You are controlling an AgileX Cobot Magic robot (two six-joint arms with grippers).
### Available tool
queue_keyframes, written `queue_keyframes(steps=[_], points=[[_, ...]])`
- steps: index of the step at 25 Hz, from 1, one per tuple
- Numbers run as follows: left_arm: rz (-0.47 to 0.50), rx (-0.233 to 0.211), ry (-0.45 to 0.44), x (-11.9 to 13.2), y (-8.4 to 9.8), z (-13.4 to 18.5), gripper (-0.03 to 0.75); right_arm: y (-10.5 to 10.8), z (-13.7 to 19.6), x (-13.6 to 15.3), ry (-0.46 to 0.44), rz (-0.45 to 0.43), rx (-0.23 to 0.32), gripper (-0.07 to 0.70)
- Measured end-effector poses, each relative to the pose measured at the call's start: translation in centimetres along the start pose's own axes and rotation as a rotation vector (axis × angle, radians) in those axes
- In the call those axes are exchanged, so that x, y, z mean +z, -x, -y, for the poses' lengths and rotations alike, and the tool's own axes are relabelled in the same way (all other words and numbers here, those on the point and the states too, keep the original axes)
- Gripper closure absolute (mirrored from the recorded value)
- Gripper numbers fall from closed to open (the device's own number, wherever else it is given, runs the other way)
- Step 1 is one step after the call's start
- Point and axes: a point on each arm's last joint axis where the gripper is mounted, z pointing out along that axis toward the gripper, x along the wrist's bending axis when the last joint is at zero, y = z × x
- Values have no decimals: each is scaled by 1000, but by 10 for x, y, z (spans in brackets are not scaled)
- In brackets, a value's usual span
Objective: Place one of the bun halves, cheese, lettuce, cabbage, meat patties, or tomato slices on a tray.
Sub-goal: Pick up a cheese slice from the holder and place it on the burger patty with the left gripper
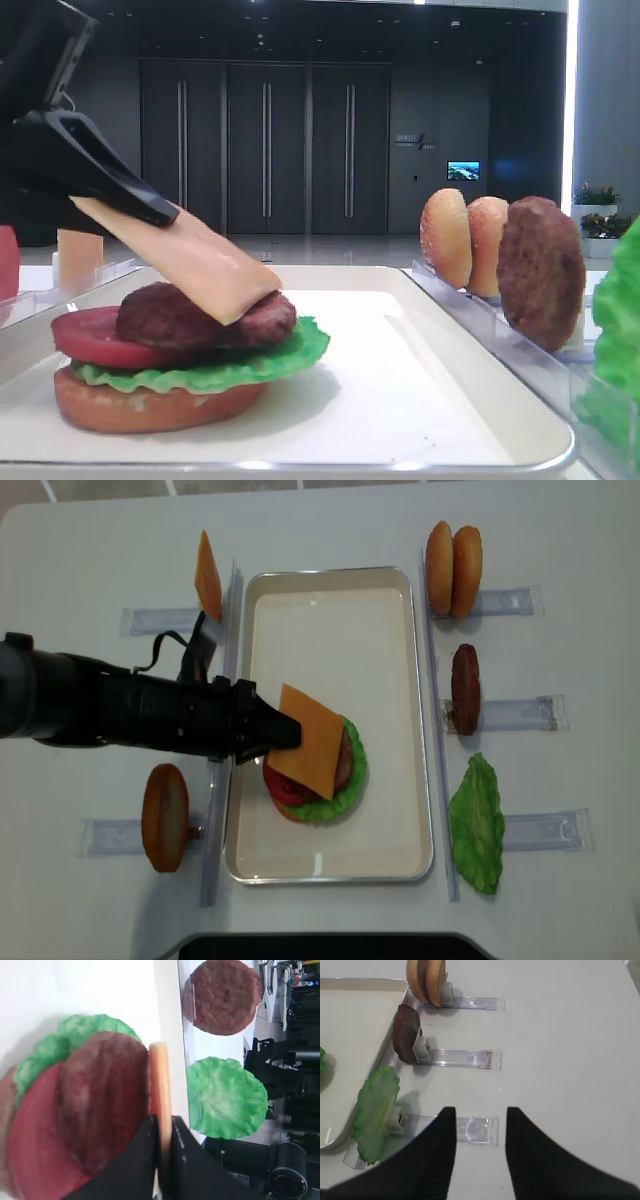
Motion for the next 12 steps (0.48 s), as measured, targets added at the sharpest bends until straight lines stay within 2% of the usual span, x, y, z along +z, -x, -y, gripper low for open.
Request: queue_keyframes(steps=[3,7,12], points=[[-17,-16,-1,0,-2,0,645,0,0,0,0,0,0,393],[-25,-14,-7,0,-2,1,532,0,0,0,0,0,0,393],[-26,-28,-6,0,-2,1,442,0,0,0,0,0,0,393]])
